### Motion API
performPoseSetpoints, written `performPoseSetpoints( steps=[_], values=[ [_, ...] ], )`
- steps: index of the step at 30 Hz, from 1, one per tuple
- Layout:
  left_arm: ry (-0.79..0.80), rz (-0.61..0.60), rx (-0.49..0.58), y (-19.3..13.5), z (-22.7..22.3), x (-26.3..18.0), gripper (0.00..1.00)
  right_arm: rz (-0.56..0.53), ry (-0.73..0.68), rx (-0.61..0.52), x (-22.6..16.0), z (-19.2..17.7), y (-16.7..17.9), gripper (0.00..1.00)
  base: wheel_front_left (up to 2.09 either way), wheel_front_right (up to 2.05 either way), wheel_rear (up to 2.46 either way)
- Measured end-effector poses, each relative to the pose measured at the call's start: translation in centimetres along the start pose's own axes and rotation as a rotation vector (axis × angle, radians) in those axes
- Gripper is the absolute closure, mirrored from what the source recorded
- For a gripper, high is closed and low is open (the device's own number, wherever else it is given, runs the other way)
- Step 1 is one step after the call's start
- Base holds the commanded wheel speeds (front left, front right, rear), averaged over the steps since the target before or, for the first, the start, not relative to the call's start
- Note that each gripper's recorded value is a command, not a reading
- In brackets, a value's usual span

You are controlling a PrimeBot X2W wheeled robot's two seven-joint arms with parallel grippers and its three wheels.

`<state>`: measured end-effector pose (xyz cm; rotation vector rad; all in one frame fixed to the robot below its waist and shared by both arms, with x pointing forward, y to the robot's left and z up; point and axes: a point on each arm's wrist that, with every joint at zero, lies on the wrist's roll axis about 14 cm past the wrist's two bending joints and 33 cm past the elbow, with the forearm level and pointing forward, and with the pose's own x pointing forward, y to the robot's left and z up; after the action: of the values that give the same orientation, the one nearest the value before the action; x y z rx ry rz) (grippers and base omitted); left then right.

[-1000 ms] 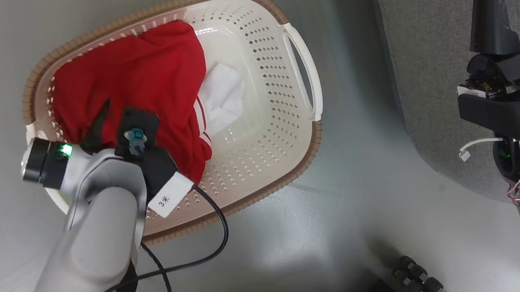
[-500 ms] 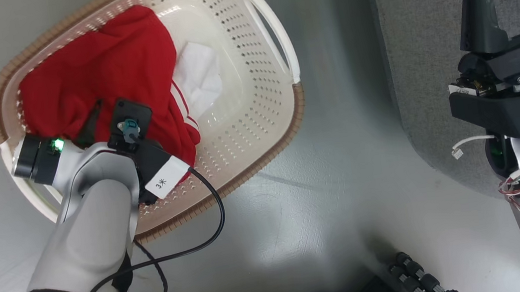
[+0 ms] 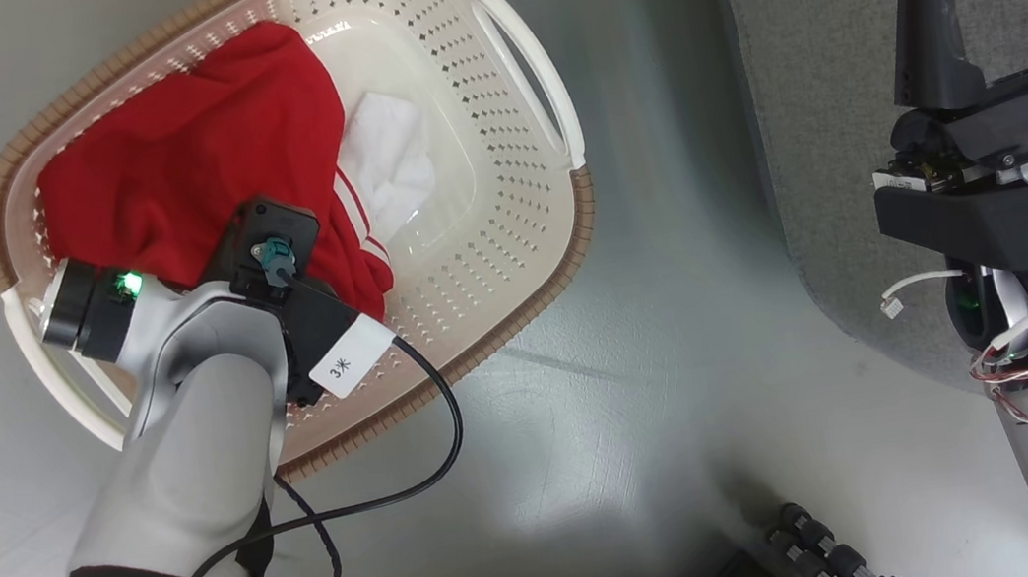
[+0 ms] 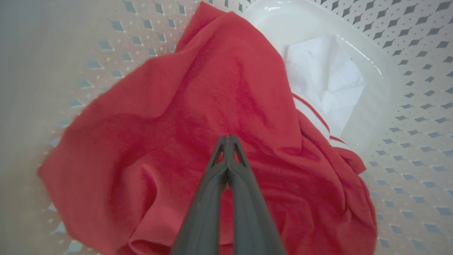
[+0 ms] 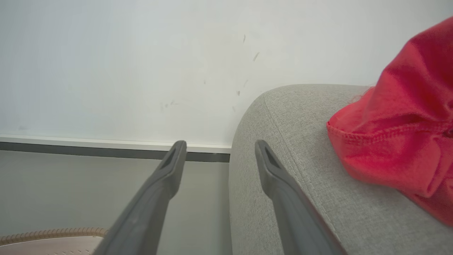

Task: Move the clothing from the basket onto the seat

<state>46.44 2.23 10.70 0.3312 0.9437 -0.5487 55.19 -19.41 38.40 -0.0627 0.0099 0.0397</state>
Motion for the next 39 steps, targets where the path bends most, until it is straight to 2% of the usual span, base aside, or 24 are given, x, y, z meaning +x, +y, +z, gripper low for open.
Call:
performPoseSetpoints(
  steps=[7,8,9,12,13,15,17,18,28,32,39],
  values=[
    [-0.080,0.001,-0.006,-0.2,2.1,-0.6,1.00,-0.003,0.001,0.004,-0.1,0.3,0.0,0.00,0.00,0.00,0.00],
    [-0.100,0.002,-0.009,-0.3,2.6,-0.7,0.82,-0.003,0.002,0.005,-0.1,0.3,0.1,0.00,0.00,0.00,0.00],
    [-0.120,0.003,-0.012,-0.2,3.1,-0.9,0.67,-0.003,0.003,0.007,-0.1,0.4,0.1,0.00,0.00,0.00,0.00],
    [-0.188,0.011,-0.024,0.0,4.8,-1.4,0.54,0.002,0.005,0.013,-0.2,0.5,0.3,0.00,0.00,0.00,0.00],
    [-0.212,0.013,-0.028,0.0,5.4,-1.6,0.38,0.002,0.006,0.014,-0.2,0.6,0.3,0.00,0.00,0.00,0.00],
    [-0.257,0.021,-0.039,0.3,6.7,-2.1,0.15,0.004,0.007,0.016,-0.2,0.8,0.4,0.00,0.00,0.00,0.00],
    [-0.306,0.028,-0.038,0.5,7.9,-2.7,0.03,0.005,0.005,0.017,-0.3,1.0,0.4,0.00,0.00,0.00,0.00],
    [-0.331,0.034,-0.039,0.7,8.5,-3.1,0.00,0.005,0.004,0.018,-0.3,1.2,0.4,0.00,0.00,0.00,0.00],
    [-0.515,0.072,-0.168,2.3,13.5,-7.8,0.00,0.000,0.011,0.028,-1.8,2.7,0.4,0.00,0.00,0.00,0.00],
    [-0.565,0.075,-0.220,2.4,14.7,-10.1,0.00,-0.012,0.008,0.028,-2.6,3.6,0.0,0.00,0.00,0.00,0.00],
    [-0.621,0.144,-0.318,4.5,15.2,-14.0,0.00,-0.019,0.001,0.035,-4.0,5.1,-0.1,0.00,0.00,0.00,0.00]
  ],
)
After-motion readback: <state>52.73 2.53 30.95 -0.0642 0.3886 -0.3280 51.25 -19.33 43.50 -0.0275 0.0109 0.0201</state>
